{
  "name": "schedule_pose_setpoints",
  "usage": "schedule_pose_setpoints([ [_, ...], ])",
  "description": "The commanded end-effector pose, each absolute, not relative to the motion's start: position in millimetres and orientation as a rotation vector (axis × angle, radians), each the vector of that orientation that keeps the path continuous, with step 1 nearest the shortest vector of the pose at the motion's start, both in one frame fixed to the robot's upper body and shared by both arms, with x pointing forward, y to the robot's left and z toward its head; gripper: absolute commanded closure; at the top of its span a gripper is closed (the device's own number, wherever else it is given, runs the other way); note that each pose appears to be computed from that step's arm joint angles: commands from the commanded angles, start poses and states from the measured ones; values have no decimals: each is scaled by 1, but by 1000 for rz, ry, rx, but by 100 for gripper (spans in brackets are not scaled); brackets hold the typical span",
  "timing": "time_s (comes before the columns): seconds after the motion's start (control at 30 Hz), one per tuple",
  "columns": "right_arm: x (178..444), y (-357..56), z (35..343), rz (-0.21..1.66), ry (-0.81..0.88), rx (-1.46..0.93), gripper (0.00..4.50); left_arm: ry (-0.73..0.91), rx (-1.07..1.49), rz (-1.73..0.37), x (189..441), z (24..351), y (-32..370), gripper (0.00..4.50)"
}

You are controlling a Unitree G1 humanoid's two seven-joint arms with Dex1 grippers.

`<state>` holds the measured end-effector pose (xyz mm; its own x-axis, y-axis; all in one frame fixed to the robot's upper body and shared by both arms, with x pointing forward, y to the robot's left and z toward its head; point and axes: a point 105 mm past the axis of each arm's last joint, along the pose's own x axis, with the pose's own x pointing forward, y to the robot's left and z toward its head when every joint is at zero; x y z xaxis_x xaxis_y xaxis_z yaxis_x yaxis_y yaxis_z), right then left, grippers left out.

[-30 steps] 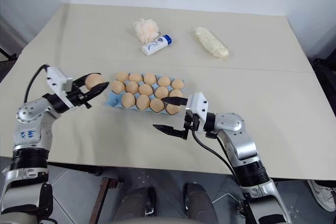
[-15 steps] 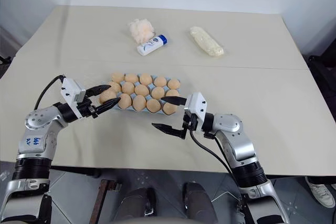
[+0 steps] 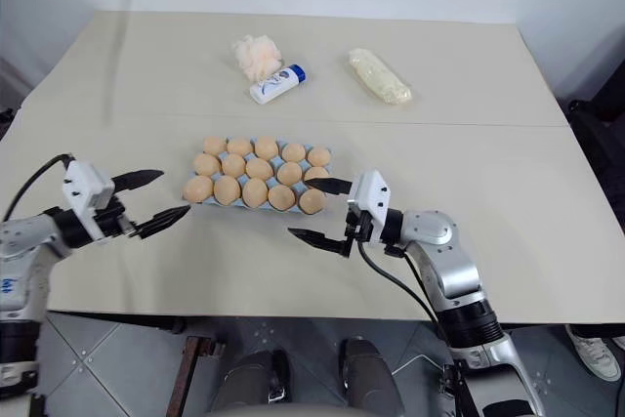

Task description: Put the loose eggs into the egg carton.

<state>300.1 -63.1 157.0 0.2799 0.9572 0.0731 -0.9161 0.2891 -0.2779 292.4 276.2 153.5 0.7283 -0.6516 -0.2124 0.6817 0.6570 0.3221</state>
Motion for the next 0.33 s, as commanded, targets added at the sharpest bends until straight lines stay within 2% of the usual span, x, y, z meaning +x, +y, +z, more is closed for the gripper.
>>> schedule_pose_setpoints([
  [0.03,304,-77,165,1222,-266,-207,0,74,434,-718,282,163,295,1],
  [0.1,305,-81,164,1205,-261,-211,0,94,449,-705,280,157,301,1],
  [0.23,309,-87,162,1174,-248,-218,0,86,459,-612,291,150,309,1],
  [0.33,313,-94,163,1133,-246,-218,0,57,437,-652,290,146,298,1],
])
